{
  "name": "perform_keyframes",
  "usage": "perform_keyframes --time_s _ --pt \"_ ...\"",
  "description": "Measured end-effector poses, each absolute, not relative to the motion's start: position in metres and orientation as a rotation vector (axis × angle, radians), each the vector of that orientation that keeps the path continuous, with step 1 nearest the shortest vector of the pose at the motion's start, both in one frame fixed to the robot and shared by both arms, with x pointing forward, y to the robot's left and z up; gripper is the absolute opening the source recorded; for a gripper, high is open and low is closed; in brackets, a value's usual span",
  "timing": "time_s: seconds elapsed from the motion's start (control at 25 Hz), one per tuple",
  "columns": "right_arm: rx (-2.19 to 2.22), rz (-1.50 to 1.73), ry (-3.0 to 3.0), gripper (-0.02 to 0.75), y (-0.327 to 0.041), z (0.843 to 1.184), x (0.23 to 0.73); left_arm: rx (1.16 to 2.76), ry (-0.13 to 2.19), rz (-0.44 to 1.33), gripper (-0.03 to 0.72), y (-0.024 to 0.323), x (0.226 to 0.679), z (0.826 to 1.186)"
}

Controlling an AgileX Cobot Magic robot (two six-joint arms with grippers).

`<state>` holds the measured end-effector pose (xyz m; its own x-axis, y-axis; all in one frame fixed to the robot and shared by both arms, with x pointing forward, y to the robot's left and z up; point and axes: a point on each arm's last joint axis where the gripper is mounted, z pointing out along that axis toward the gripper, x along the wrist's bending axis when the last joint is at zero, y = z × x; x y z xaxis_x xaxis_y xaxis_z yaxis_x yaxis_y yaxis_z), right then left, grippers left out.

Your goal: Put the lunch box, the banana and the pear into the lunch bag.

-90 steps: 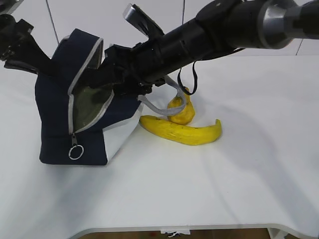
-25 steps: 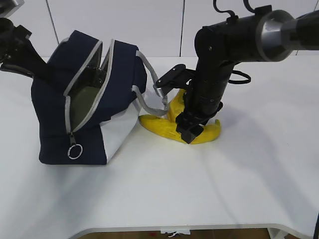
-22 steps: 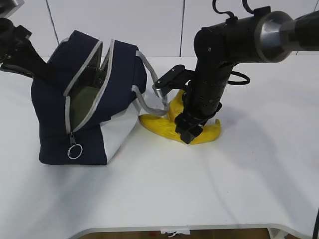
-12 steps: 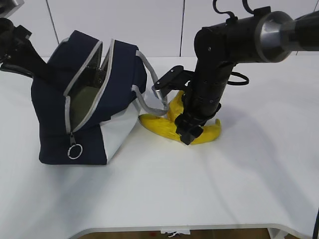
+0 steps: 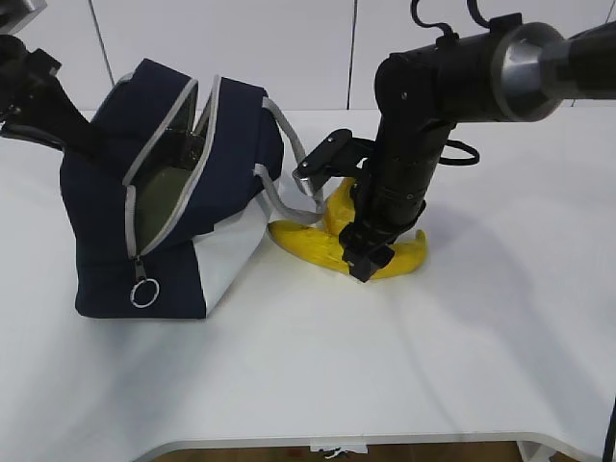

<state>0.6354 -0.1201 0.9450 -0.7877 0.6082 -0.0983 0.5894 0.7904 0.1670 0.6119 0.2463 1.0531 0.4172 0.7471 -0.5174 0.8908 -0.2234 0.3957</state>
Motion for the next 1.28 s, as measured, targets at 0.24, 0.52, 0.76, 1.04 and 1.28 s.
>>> perform_keyframes --time_s 0.24,0.52,0.76,1.04,1.28 --pt "0.955 0.175 2.845 0.528 -0.120 0.937 0.636 2.028 1.383 -0.284 0.012 0.246 0.612 1.053" --pt "0.956 0.171 2.848 0.481 -0.120 0.935 0.636 2.028 1.383 -0.284 0.012 0.246 0.612 1.053" --pt "0.978 0.157 2.876 0.294 -0.120 0.935 0.633 2.028 1.383 -0.284 0.012 0.246 0.612 1.053" --pt "1.045 0.205 2.929 0.287 -0.112 0.954 0.634 2.028 1.383 -0.284 0.012 0.246 0.612 1.053" --pt "1.061 0.210 2.951 0.286 -0.109 0.979 0.637 2.028 1.383 -0.284 0.012 0.246 0.612 1.053"
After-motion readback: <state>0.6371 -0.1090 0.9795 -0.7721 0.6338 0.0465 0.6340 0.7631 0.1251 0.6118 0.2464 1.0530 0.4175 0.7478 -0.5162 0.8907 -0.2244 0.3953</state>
